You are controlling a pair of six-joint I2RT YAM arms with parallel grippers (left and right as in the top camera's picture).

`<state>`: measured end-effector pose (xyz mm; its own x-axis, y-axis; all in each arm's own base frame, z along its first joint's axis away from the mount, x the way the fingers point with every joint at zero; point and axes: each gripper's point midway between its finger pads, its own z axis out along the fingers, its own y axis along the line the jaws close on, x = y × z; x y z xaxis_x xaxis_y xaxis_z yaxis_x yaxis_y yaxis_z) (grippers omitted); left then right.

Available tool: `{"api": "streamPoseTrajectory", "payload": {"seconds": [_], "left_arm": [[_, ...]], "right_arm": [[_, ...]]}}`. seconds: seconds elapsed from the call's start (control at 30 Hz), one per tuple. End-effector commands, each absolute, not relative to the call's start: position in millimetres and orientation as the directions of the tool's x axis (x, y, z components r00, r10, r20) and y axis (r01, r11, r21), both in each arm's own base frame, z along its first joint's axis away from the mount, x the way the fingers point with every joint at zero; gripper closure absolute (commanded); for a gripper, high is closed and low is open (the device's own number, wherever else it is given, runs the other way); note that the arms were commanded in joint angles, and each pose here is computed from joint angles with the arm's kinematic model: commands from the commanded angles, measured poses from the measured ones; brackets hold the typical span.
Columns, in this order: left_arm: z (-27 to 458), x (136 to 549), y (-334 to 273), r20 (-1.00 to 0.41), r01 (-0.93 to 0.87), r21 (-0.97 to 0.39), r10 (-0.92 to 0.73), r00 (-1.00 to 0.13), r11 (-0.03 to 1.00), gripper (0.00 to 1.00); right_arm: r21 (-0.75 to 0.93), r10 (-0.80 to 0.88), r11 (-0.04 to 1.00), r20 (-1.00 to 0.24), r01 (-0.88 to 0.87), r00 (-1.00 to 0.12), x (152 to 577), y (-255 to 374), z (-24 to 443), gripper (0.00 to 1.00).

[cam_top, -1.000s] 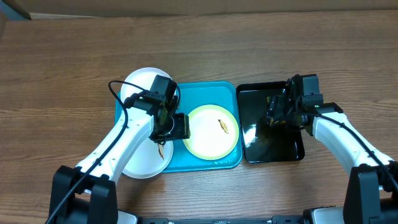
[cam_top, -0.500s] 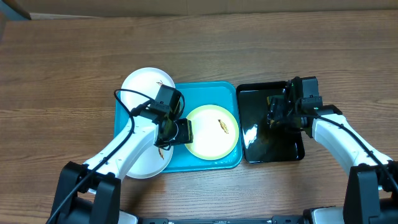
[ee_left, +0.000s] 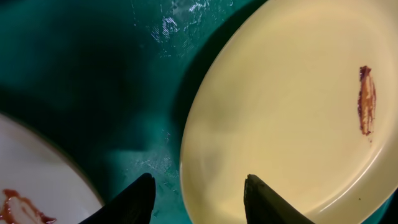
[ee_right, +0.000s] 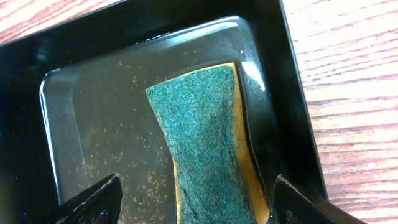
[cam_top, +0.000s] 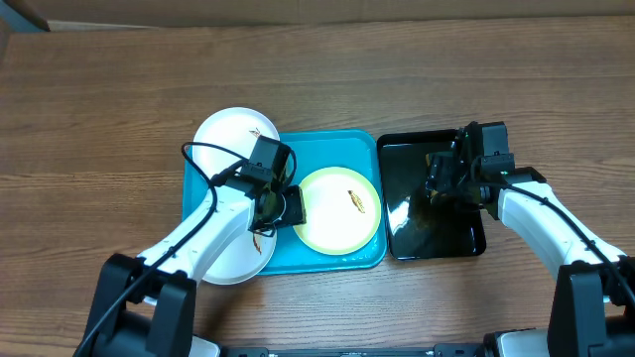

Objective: Clean dirty plates on tray and stack at the side
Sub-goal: 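Grip the yellow plate rim with the left gripper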

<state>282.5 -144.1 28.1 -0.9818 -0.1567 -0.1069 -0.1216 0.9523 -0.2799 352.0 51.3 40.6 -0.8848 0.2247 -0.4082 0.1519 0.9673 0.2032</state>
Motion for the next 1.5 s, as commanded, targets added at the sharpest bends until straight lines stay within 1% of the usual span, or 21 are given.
{"api": "streamPoseTrajectory", "payload": {"seconds": [0.0,0.13,0.27,0.3,0.37,0.43,0.57,0.7,0.8,0.87,0.9,0.93,0.97,1.07,1.13,1.27,1.37,1.47], "left_arm": [[11.0,275.7,-145.1,-0.063,-0.158,-0.25,-0.179,-0.982,0.955,0.52],[-1.3,273.9,-147.2,-0.038,-0.158,-0.238,-0.172,-0.984,0.958,0.5],[-1.0,275.1,-147.5,-0.039,-0.159,-0.24,-0.174,-0.984,0.957,0.68],[-0.6,275.9,-147.8,-0.041,-0.158,-0.242,-0.173,-0.984,0.957,0.76],[1.8,281.5,-147.4,-0.064,-0.145,-0.239,-0.164,-0.984,0.96,0.96],[5.6,289.3,-144.3,-0.095,-0.126,-0.221,-0.15,-0.984,0.967,0.96],[14.7,305.3,-131.7,-0.161,-0.088,-0.149,-0.112,-0.98,0.985,0.96],[24.2,320.3,-117.4,-0.23,-0.013,-0.044,-0.023,-0.973,0.999,0.96],[29.7,327.2,-102.3,-0.261,-0.017,0.048,-0.004,-0.965,0.999,0.93],[31.6,329.5,-99.5,-0.27,-0.023,0.063,-0.005,-0.963,0.998,0.89],[31.9,330.0,-100.2,-0.271,-0.023,0.059,-0.006,-0.962,0.998,0.85],[31.9,329.8,-101.7,-0.269,-0.022,0.051,-0.007,-0.963,0.998,0.79],[31.6,329.0,-103.8,-0.264,-0.018,0.039,-0.007,-0.964,0.999,0.71],[30.3,324.5,-115.7,-0.238,-0.001,-0.028,-0.007,-0.971,1.0,0.59],[30.1,319.3,-129.9,-0.208,0.018,-0.108,-0.005,-0.978,0.994,0.52],[31.4,313.3,-145.3,-0.176,0.034,-0.195,-0.001,-0.984,0.98,0.5],[31.3,311.6,-146.4,-0.165,0.023,-0.204,-0.011,-0.986,0.979,0.46],[30.6,309.5,-145.5,-0.155,0.013,-0.202,-0.019,-0.988,0.979,0.44]], "right_arm": [[0.2,0.224,0.968,-0.403,0.153,-0.887,349.9,51.2,36.9,0.2],[0.2,0.224,0.968,-0.403,0.153,-0.887,349.9,51.2,36.9,0.2],[0.2,0.224,0.968,-0.403,0.154,-0.887,349.9,51.2,36.9,0.2],[0.2,0.224,0.968,-0.403,0.154,-0.887,349.9,51.2,36.9,0.2],[0.202,0.227,0.967,-0.402,0.156,-0.887,349.9,51.3,36.9,0.2],[0.229,0.226,0.963,-0.393,0.143,-0.891,349.2,56.7,37.4,0.16],[0.254,0.218,0.959,-0.378,0.125,-0.9,346.7,62.4,37.2,0.16],[0.242,0.189,0.965,-0.382,0.1,-0.905,345.7,62.3,36.7,0.17],[0.236,0.173,0.968,-0.385,0.084,-0.906,345.5,63.3,36.7,0.18],[0.224,0.149,0.972,-0.391,0.063,-0.908,345.2,64.8,36.6,0.21],[0.219,0.138,0.974,-0.393,0.054,-0.909,344.9,65.9,36.4,0.22],[0.214,0.127,0.976,-0.395,0.043,-0.91,344.7,67.2,36.4,0.23],[0.205,0.122,0.978,-0.397,0.042,-0.909,344.7,67.5,36.2,0.24],[0.149,0.098,0.988,-0.411,0.039,-0.906,344.4,66.7,34.9,0.26],[0.093,0.071,0.995,-0.426,0.034,-0.902,344.5,67.1,34.6,0.3],[0.005,0.03,1.0,-0.452,0.031,-0.891,345.4,66.2,35.9,0.31],[-0.021,0.016,0.999,-0.46,0.029,-0.888,345.8,66.7,36.2,0.31],[-0.024,0.019,0.999,-0.451,0.033,-0.893,345.0,66.3,32.4,0.31]]}}
